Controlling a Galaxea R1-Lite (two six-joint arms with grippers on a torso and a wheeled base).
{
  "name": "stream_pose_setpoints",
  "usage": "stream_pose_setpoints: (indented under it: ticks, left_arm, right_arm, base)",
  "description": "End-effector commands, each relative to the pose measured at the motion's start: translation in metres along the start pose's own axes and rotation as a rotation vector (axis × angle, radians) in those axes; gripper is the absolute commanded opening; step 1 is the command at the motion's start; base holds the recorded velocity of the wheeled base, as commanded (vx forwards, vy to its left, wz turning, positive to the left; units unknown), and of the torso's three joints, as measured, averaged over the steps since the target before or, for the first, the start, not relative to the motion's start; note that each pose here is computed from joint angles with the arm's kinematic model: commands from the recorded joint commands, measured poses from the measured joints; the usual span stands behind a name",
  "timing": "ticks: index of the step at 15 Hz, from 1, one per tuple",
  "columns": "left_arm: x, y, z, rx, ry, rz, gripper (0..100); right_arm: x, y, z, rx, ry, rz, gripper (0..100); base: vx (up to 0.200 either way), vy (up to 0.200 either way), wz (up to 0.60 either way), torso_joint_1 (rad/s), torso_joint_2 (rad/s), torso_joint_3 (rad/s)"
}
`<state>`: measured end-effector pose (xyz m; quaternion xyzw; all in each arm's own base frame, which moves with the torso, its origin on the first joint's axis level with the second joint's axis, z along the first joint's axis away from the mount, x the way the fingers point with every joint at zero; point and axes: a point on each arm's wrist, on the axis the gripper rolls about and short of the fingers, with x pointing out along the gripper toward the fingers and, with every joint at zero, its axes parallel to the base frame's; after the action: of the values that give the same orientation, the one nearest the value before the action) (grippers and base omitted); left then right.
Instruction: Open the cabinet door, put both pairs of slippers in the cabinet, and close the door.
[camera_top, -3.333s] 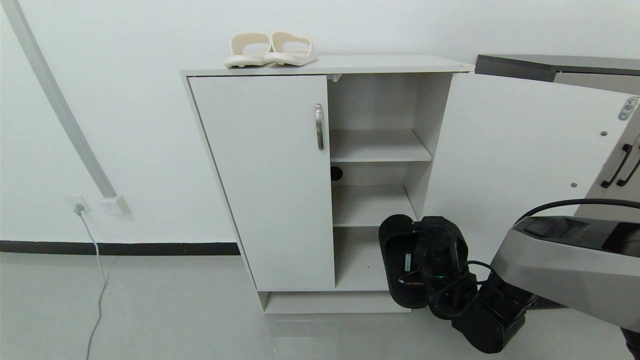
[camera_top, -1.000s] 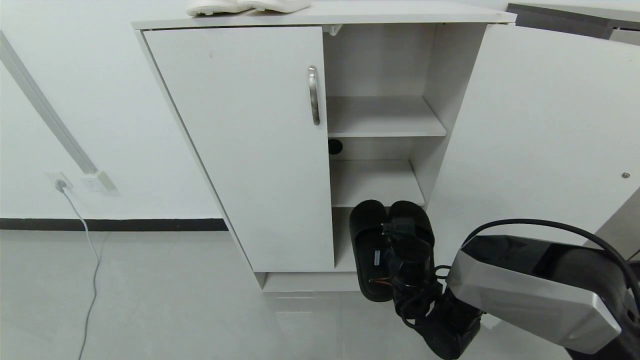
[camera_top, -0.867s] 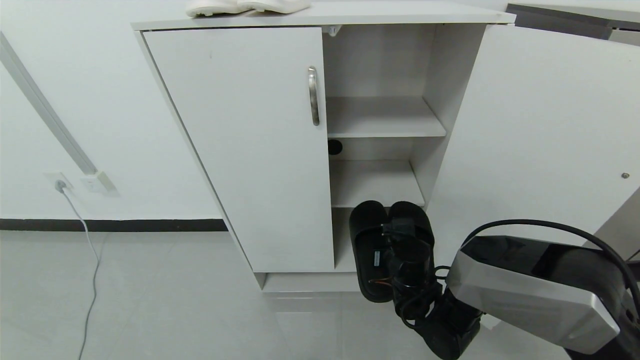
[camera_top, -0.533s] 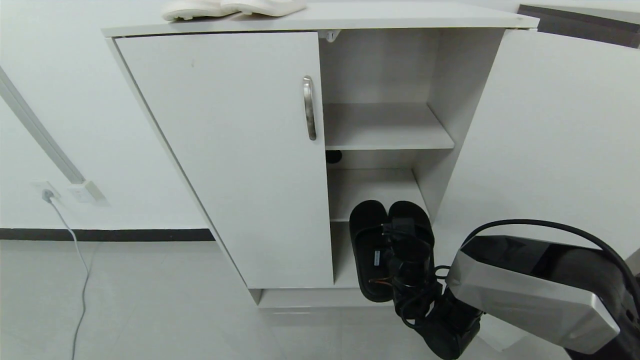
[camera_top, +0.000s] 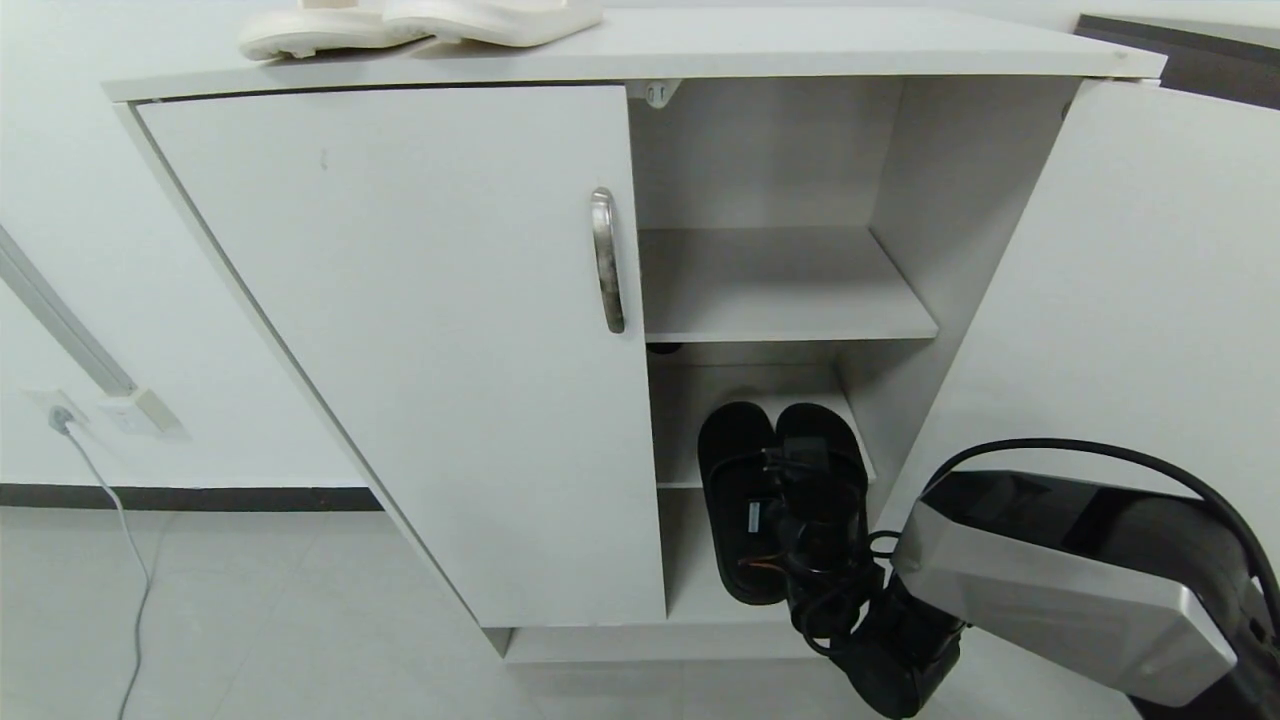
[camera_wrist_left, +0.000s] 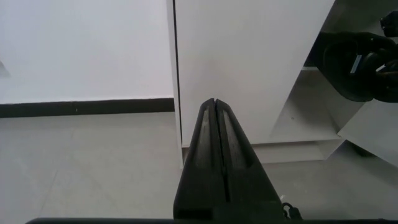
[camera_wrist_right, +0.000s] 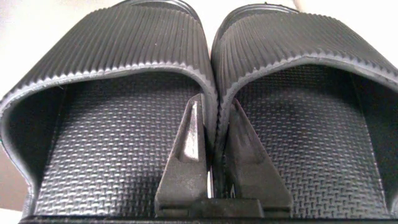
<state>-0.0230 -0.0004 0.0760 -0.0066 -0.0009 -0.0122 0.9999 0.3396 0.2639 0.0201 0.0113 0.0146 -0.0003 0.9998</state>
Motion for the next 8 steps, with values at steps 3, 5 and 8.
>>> stream_pose_setpoints:
  ticks: [3,5,8]
  left_arm:
    - [0.0,0.0,0.0,-0.001,0.002,0.0,0]
    - [0.0,0.0,0.0,-0.002,0.003,0.002,0]
    - [0.0,0.0,0.0,-0.005,0.002,0.006,0]
  right_arm:
    - [0.014,-0.004,-0.002,-0.01,0.023,0.027,0]
    - [0.028,-0.001,0.001,0.006,0.041,0.01,0]
    - [0.059,0.003,0.01,0.035,0.058,-0.019,0]
  base:
    - [0.0,0.0,0.0,0.0,0.0,0.0]
    - [0.0,0.0,0.0,0.0,0.0,0.0]
    - [0.0,0.0,0.0,0.0,0.0,0.0]
